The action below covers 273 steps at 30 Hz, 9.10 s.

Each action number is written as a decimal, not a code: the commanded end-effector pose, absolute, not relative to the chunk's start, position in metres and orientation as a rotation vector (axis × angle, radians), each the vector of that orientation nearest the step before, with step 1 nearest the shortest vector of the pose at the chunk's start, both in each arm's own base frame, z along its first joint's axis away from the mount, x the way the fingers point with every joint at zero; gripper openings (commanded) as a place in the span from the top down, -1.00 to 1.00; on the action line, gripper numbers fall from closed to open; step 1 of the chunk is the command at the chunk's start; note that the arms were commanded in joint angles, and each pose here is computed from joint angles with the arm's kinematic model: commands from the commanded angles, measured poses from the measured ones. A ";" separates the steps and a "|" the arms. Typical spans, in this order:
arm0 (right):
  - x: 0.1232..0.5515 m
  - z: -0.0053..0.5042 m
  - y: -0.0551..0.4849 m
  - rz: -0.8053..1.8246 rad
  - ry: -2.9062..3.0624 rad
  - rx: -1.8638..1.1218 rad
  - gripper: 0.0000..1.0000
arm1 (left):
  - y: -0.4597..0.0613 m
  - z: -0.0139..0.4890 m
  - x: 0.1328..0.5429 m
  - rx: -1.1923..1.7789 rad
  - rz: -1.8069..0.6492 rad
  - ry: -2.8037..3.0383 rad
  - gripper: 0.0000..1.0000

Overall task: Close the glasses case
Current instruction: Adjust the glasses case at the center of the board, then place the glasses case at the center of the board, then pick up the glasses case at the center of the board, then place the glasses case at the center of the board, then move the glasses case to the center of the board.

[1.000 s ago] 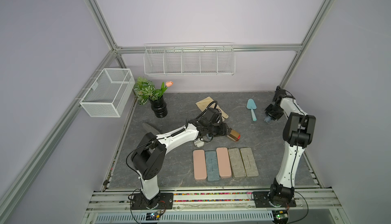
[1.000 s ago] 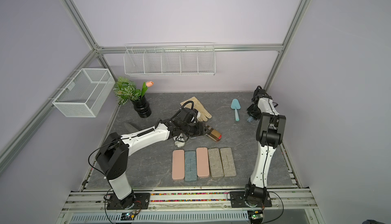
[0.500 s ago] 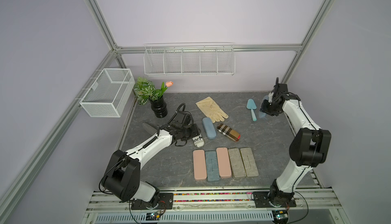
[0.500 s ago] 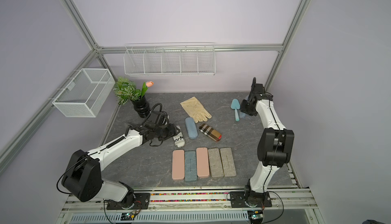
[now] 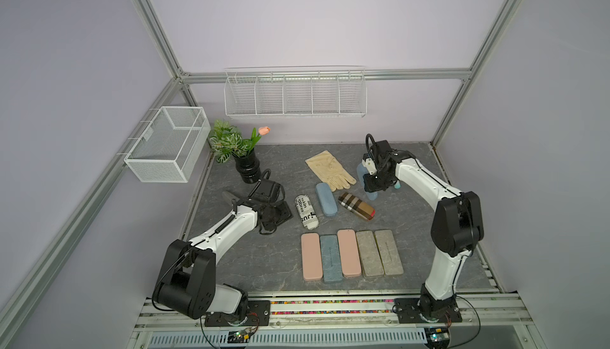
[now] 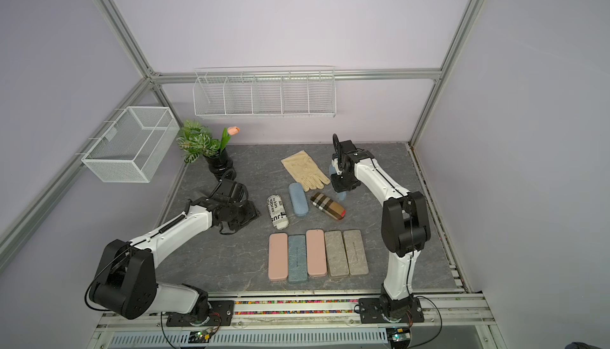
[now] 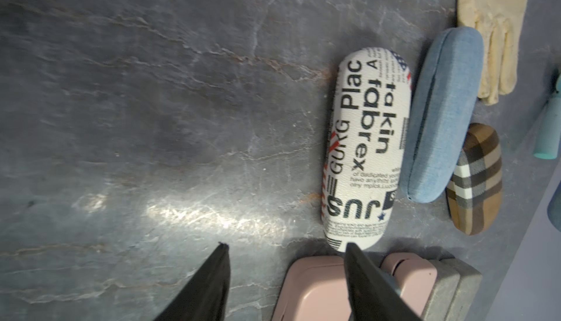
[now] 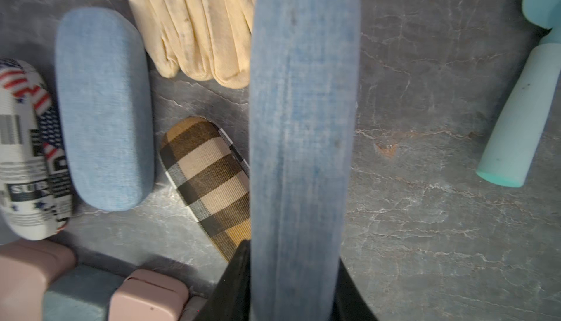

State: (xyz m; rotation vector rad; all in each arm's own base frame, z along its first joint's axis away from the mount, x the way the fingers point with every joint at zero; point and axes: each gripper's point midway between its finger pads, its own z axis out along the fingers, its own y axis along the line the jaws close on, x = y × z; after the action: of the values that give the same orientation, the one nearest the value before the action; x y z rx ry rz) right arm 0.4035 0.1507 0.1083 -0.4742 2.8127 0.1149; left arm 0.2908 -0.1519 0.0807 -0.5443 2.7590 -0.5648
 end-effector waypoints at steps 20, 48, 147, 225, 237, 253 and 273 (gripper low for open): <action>0.364 0.053 0.133 -0.186 2.896 -0.533 0.61 | -0.155 0.015 0.301 -0.565 -0.441 2.920 -0.18; 0.306 0.052 0.220 0.374 2.920 -0.383 0.51 | -0.216 0.026 0.345 -0.267 -0.472 2.941 -0.18; 0.319 0.140 0.152 0.533 2.762 -0.223 -0.44 | -0.135 0.118 0.362 -0.327 -0.573 2.594 0.47; 0.471 0.085 0.341 0.693 2.594 -0.563 0.78 | -0.191 0.058 0.277 -0.149 -0.893 2.684 -0.41; 0.476 0.053 0.343 0.646 2.663 -0.604 0.77 | -0.173 0.075 0.271 -0.256 -0.809 2.661 -0.41; 0.442 0.037 0.324 0.624 2.730 -0.628 0.77 | -0.157 0.068 0.274 -0.373 -0.662 2.709 -0.40; 0.417 0.161 0.261 0.396 2.551 -0.423 0.76 | -0.133 0.061 0.318 -0.416 -0.425 2.859 0.01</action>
State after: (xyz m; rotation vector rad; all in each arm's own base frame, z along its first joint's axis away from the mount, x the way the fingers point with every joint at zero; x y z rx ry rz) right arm 0.4242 0.2824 0.1365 -0.4867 2.5656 0.5057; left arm 0.3232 -0.1509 0.0628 -0.3843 2.8092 -0.5103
